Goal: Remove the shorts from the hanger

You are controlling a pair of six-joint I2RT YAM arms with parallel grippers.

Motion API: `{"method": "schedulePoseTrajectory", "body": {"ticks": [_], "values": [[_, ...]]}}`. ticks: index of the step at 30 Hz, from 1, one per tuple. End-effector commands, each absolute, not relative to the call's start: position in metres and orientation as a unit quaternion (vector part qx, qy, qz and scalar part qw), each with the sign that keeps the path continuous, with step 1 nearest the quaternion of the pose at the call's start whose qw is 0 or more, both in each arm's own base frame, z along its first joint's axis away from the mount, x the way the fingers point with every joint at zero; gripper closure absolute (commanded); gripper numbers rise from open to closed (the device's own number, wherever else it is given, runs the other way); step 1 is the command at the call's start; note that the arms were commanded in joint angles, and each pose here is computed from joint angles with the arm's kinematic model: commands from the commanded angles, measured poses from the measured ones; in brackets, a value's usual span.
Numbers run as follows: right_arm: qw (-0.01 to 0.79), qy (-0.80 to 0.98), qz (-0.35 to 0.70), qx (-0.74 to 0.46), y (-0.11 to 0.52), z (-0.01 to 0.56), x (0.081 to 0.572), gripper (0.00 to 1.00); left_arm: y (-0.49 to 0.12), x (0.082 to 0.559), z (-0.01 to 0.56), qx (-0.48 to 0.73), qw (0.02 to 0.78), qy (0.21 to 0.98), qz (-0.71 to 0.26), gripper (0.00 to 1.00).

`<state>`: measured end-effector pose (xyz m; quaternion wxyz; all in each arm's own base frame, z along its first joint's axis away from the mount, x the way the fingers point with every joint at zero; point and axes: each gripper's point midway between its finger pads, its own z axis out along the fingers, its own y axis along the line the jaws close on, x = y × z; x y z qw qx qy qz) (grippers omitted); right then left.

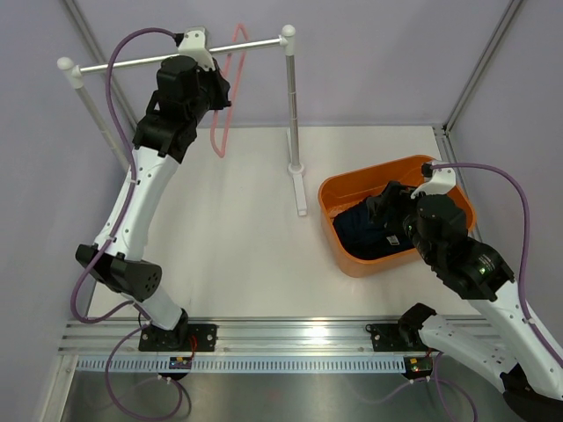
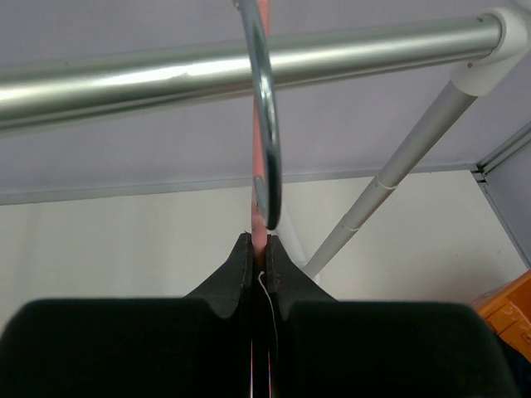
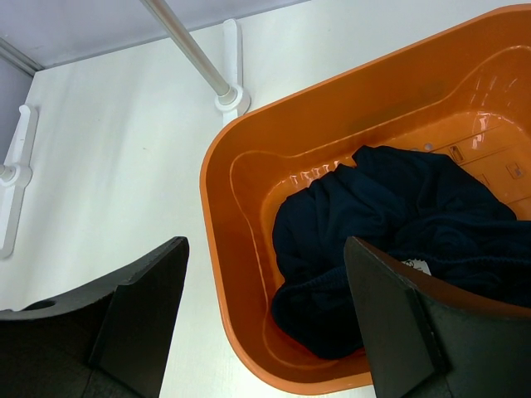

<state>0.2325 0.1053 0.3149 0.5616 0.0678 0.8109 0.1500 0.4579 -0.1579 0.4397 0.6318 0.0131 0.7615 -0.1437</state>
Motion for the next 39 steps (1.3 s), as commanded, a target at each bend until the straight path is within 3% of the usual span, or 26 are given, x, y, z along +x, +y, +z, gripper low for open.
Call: {"method": "schedulePoseTrajectory", "body": {"ticks": [1, 16, 26, 31, 32, 36, 37, 39], "values": [[0.573, 0.799, 0.171, 0.069, 0.112, 0.325, 0.236, 0.16, -0.144, 0.461, 0.479, -0.004, 0.673, 0.727, -0.136, 1.00], [0.573, 0.800, 0.167, 0.060, 0.118, 0.322, 0.244, 0.16, -0.134, 0.510, 0.435, -0.033, 0.631, 0.764, -0.130, 1.00], [0.567, 0.803, 0.174, 0.061, 0.120, 0.315, 0.242, 0.16, -0.133, 0.505, 0.413, -0.029, 0.617, 0.776, -0.132, 0.99], [0.568, 0.802, 0.175, 0.063, 0.118, 0.316, 0.240, 0.16, -0.129, 0.495, 0.420, -0.029, 0.626, 0.768, -0.132, 0.82], [0.569, 0.801, 0.176, 0.063, 0.118, 0.316, 0.239, 0.16, -0.126, 0.491, 0.424, -0.030, 0.630, 0.765, -0.128, 0.72], [0.571, 0.799, 0.175, 0.065, 0.115, 0.317, 0.238, 0.15, -0.121, 0.478, 0.438, -0.026, 0.643, 0.755, -0.125, 0.59], [0.572, 0.799, 0.175, 0.065, 0.115, 0.316, 0.237, 0.15, -0.120, 0.476, 0.440, -0.028, 0.646, 0.753, -0.124, 0.50], [0.573, 0.798, 0.175, 0.065, 0.114, 0.317, 0.237, 0.15, -0.118, 0.467, 0.451, -0.025, 0.655, 0.744, -0.126, 0.41]]}}
